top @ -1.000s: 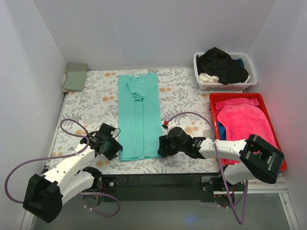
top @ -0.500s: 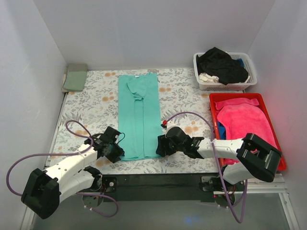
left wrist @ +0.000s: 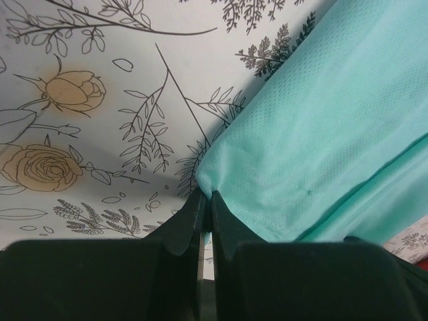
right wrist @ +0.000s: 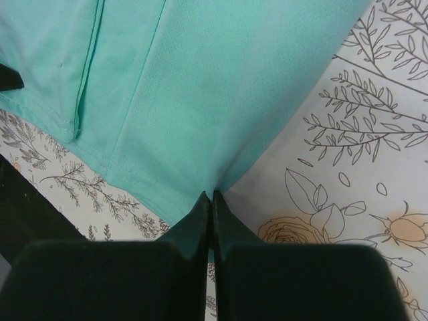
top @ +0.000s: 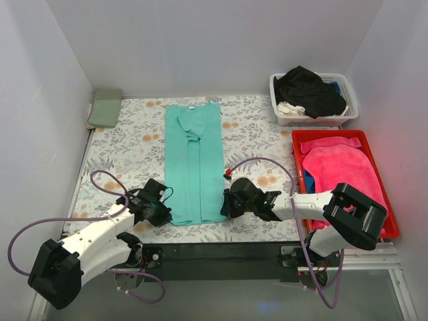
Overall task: Fold and stack the t-shirts
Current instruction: Grab the bottom of the folded rectangular tshirt with both arms
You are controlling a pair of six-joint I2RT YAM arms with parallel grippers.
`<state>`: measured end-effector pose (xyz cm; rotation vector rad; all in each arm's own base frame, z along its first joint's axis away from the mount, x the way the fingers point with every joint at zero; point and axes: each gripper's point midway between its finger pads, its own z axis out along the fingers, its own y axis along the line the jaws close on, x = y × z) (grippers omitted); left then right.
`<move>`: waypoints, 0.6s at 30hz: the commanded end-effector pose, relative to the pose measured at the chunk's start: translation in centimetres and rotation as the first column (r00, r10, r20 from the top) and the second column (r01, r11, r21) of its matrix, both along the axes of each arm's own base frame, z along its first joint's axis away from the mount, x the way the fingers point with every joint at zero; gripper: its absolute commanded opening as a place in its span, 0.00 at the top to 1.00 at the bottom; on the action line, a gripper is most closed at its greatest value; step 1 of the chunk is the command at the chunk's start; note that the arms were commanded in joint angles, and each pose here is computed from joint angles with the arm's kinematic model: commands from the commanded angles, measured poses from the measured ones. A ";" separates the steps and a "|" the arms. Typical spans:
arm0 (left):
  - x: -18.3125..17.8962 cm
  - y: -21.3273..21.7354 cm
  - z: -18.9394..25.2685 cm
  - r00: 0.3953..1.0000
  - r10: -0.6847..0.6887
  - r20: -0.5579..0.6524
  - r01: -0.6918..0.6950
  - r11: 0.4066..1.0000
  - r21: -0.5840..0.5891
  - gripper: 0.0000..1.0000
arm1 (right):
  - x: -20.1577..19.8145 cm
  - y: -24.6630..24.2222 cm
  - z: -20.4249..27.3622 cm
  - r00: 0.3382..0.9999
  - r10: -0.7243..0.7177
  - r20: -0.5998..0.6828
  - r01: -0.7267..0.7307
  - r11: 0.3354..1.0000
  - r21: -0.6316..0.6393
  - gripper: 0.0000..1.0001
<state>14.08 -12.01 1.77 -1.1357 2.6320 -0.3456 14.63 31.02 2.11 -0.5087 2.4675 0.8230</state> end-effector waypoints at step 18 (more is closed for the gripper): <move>5.0 -1.5 5.3 0.957 0.029 0.289 -0.009 0.998 -0.069 1.00 | 0.0 -1.9 2.5 0.993 -0.024 0.112 0.036 0.994 -0.100 0.99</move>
